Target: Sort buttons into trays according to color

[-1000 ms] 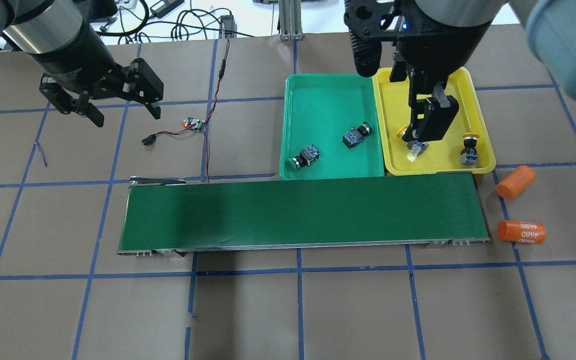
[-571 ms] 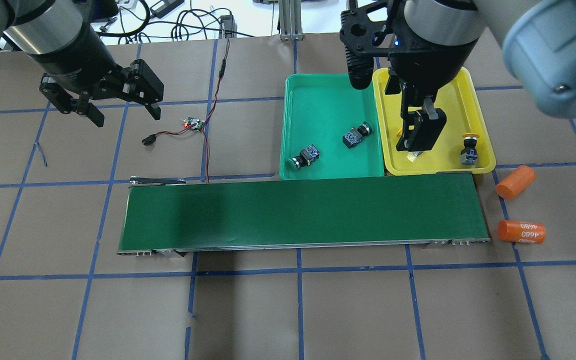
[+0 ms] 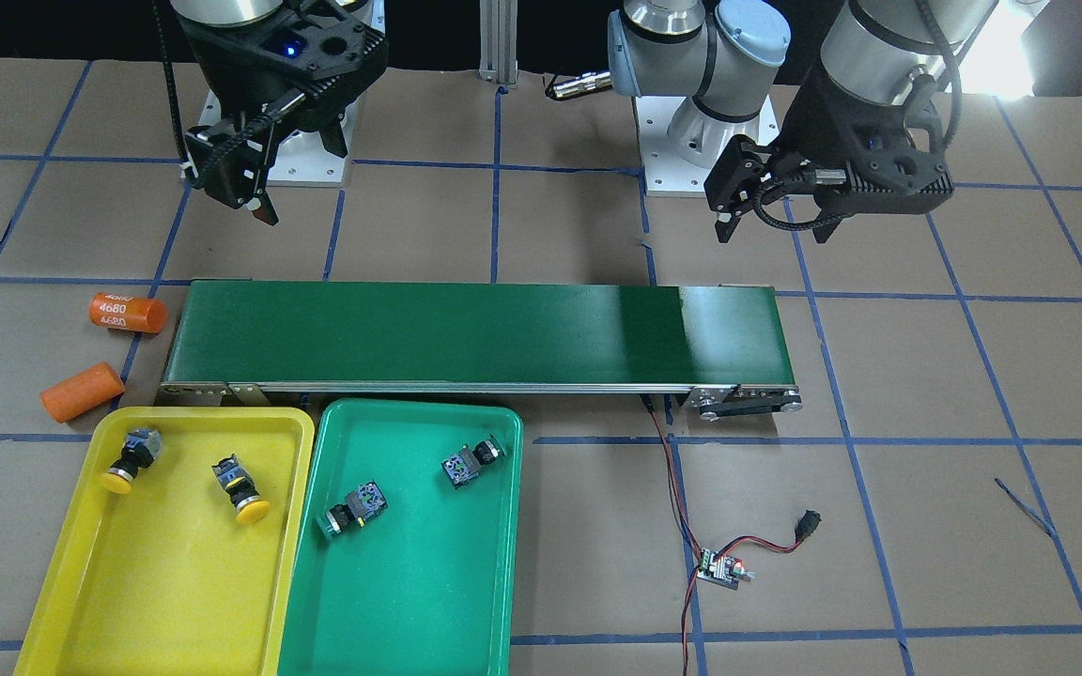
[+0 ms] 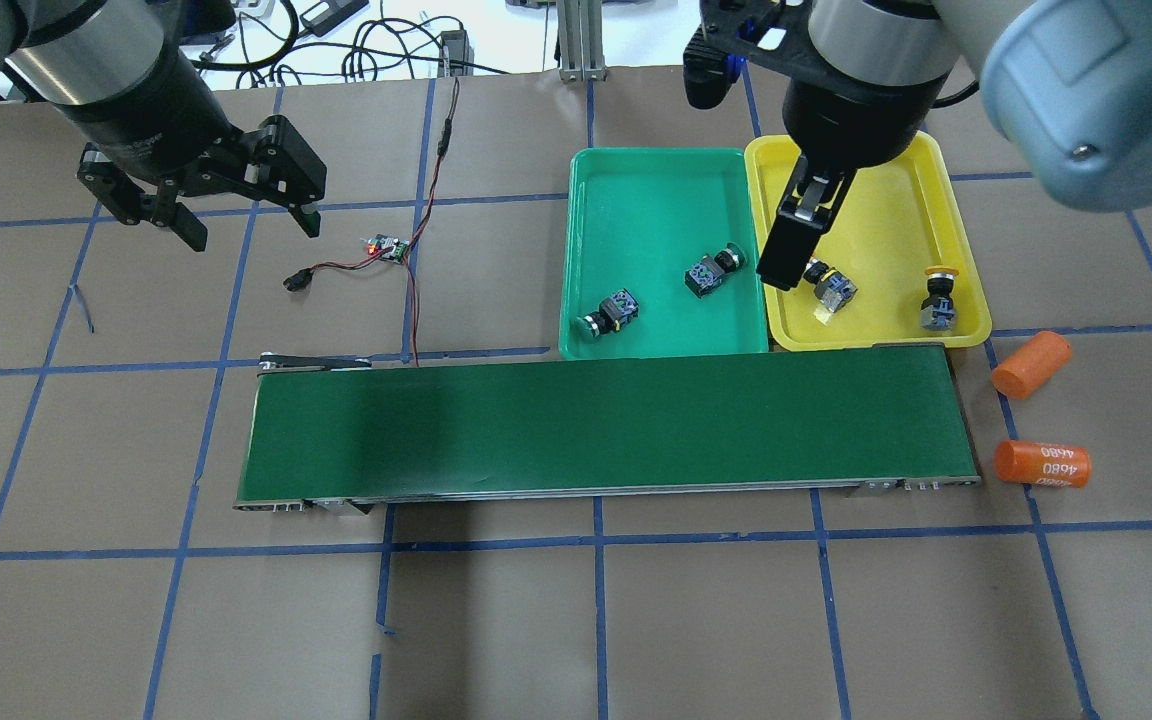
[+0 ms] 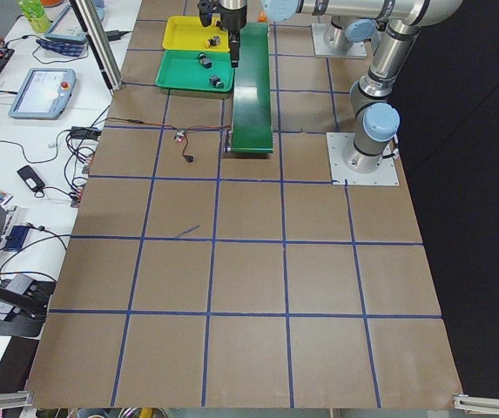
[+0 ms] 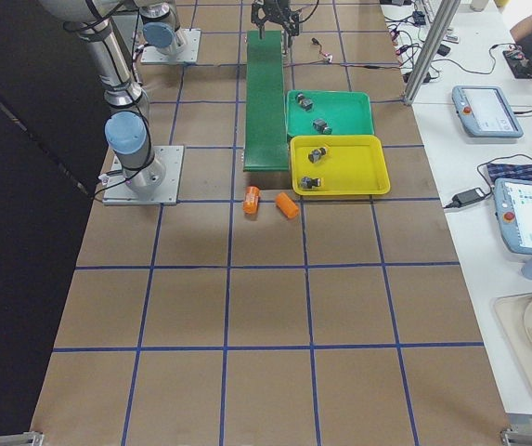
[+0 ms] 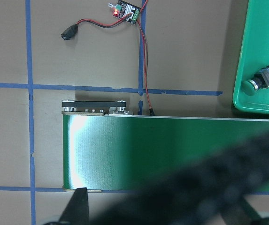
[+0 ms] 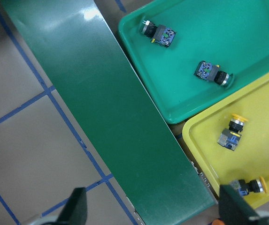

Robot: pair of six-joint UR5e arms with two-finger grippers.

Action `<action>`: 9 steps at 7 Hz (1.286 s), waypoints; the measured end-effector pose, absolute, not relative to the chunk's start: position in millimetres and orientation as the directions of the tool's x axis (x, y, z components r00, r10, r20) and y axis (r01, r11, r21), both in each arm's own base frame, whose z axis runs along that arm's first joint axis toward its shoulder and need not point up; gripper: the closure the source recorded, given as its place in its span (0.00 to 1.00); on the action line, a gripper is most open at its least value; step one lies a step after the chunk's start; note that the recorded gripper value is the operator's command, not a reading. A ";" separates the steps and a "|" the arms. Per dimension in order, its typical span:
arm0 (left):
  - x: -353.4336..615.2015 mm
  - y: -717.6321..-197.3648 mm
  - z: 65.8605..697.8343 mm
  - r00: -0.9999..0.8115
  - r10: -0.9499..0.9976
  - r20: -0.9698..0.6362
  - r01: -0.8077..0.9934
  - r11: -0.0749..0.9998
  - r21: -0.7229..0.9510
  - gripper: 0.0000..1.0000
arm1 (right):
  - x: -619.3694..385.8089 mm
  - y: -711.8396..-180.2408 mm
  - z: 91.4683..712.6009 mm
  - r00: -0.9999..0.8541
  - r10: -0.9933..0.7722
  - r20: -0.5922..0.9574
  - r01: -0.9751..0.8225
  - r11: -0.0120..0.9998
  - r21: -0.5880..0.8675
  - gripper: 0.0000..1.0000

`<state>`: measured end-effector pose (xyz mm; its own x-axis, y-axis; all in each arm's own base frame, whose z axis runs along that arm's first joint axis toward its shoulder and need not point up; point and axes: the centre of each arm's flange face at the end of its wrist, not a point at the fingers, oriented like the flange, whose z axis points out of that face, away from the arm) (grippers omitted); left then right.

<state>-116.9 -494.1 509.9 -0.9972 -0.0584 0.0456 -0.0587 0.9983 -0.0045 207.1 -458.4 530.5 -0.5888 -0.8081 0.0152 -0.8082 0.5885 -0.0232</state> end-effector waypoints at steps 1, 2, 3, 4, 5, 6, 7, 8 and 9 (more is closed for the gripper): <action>-116.8 -494.3 509.7 -0.997 -0.059 0.046 -0.059 0.998 -0.004 0.00 | 198.6 -457.1 536.4 -0.713 -0.701 0.021 -0.701 0.712 -0.033 0.00; -116.8 -495.0 509.9 -0.997 -0.059 0.046 -0.059 0.998 -0.006 0.00 | 190.8 -455.5 542.0 -0.805 -0.593 0.023 -0.593 0.804 -0.046 0.00; -116.8 -495.7 510.0 -0.997 -0.059 0.046 -0.060 0.998 -0.009 0.00 | 184.4 -455.3 545.1 -0.873 -0.488 0.020 -0.488 0.871 -0.055 0.00; -116.7 -496.2 509.6 -0.997 -0.060 0.046 -0.060 0.998 -0.010 0.00 | 178.6 -456.5 546.3 -0.922 -0.386 0.015 -0.386 0.920 -0.059 0.00; -116.7 -496.5 509.4 -0.997 -0.060 0.046 -0.060 0.998 -0.010 0.00 | 173.5 -457.8 546.8 -0.958 -0.288 0.010 -0.288 0.956 -0.060 0.00; -116.7 -497.1 509.8 -0.997 -0.060 0.047 -0.060 0.998 -0.013 0.00 | 169.1 -458.4 548.0 -0.978 -0.208 0.010 -0.208 0.976 -0.063 0.00; -116.8 -497.6 509.7 -0.997 -0.060 0.048 -0.060 0.998 -0.015 0.00 | 166.6 -457.7 549.5 -0.987 -0.160 0.009 -0.160 0.985 -0.067 0.00; -116.6 -497.9 509.1 -0.997 -0.060 0.048 -0.061 0.998 -0.015 0.00 | 165.5 -456.8 550.5 -0.990 -0.140 0.008 -0.141 0.988 -0.068 0.00; -116.2 -498.0 508.8 -0.997 -0.061 0.047 -0.062 0.998 -0.015 0.00 | 165.2 -456.1 550.7 -0.991 -0.134 0.008 -0.134 0.989 -0.067 0.00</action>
